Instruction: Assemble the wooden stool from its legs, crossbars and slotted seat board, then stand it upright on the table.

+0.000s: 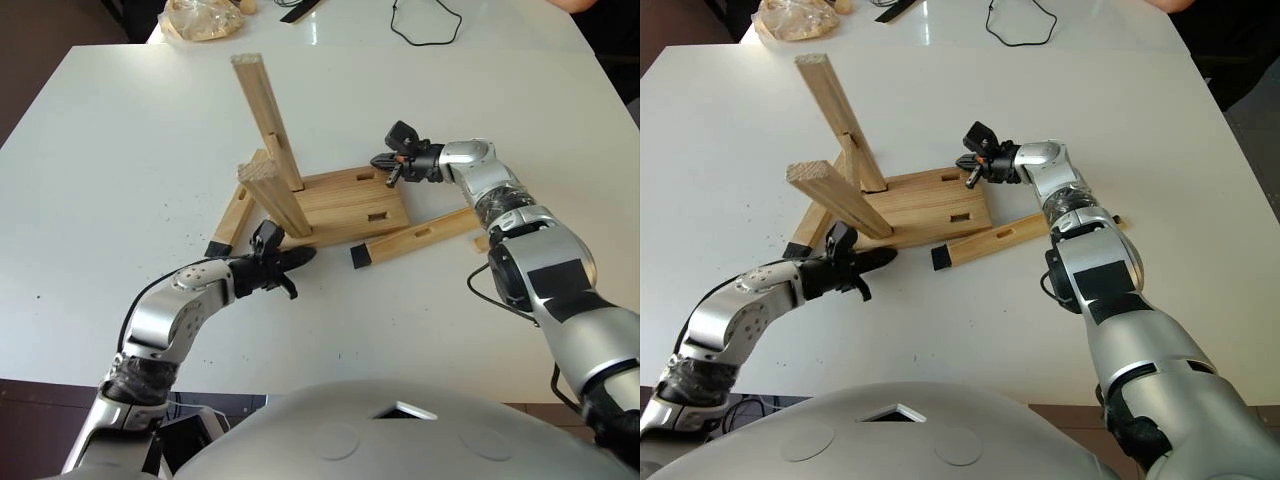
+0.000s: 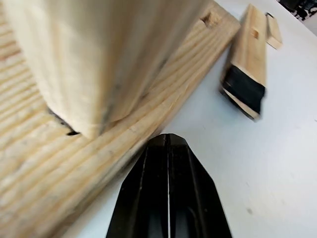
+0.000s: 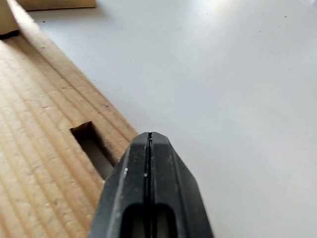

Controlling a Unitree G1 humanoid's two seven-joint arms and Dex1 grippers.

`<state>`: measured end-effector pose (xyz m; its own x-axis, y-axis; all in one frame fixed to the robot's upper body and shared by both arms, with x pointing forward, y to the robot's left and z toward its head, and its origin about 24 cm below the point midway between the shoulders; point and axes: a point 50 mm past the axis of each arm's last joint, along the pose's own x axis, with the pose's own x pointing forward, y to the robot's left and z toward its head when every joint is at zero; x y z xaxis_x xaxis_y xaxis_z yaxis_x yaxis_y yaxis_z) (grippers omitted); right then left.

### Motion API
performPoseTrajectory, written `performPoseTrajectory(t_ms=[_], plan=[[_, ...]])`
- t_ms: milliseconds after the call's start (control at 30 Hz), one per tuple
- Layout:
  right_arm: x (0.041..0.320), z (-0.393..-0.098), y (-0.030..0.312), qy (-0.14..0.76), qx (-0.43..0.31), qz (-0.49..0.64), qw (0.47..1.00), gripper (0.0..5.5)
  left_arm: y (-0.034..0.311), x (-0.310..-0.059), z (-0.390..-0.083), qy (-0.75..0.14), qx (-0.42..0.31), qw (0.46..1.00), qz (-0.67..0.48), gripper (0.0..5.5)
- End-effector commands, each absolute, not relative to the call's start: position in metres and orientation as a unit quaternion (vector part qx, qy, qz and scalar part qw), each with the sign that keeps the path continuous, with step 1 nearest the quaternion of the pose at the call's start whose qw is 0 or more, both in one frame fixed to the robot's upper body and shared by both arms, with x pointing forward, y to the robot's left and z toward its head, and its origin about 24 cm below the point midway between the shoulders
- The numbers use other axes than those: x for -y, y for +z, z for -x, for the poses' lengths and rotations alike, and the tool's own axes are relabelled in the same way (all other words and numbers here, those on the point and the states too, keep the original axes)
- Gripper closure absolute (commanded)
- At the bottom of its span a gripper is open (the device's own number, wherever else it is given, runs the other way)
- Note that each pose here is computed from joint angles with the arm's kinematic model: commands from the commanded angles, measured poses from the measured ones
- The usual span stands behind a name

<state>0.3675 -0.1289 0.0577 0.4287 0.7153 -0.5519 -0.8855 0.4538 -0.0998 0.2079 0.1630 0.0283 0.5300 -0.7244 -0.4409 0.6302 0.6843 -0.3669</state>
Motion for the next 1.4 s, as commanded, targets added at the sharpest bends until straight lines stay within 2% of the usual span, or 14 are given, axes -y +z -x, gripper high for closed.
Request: performPoseTrajectory(t_ms=[33,167,333,433,600,767,1000,1167,1300,1400], plan=[[0.137,-0.354,0.041,0.521,-0.261,0.194,0.789,5.48,0.014,-0.163,-0.211,-0.339,-0.32,0.881,0.084,5.5],[0.144,-0.347,0.033,0.533,-0.265,0.202,0.778,5.48,0.012,-0.161,-0.214,-0.321,-0.316,0.888,0.094,5.5],[0.139,-0.375,0.084,0.508,-0.174,0.165,0.827,5.48,0.012,-0.163,-0.206,-0.324,-0.319,0.886,0.097,5.5],[0.139,-0.385,0.097,0.466,-0.162,0.171,0.853,5.48,0.011,-0.164,-0.203,-0.331,-0.318,0.884,0.093,5.5],[0.155,-0.377,0.065,0.399,-0.227,0.207,0.864,5.48,0.014,-0.156,-0.203,-0.366,-0.316,0.872,0.084,5.5],[0.15,-0.357,0.033,0.45,-0.27,0.213,0.824,5.48,0.016,-0.154,-0.207,-0.372,-0.311,0.871,0.078,5.5],[0.153,-0.346,0.031,0.527,-0.263,0.187,0.786,5.48,0.021,-0.164,-0.221,-0.343,-0.302,0.886,0.071,5.5],[0.166,-0.329,0.021,0.568,-0.267,0.184,0.756,5.48,0.019,-0.168,-0.228,-0.329,-0.299,0.893,0.07,5.5],[0.163,-0.319,0.018,0.589,-0.244,0.16,0.753,5.48,0.017,-0.171,-0.228,-0.315,-0.298,0.899,0.071,5.5],[0.159,-0.317,0.025,0.578,-0.208,0.133,0.778,5.48,0.018,-0.172,-0.233,-0.307,-0.293,0.903,0.071,5.5]])
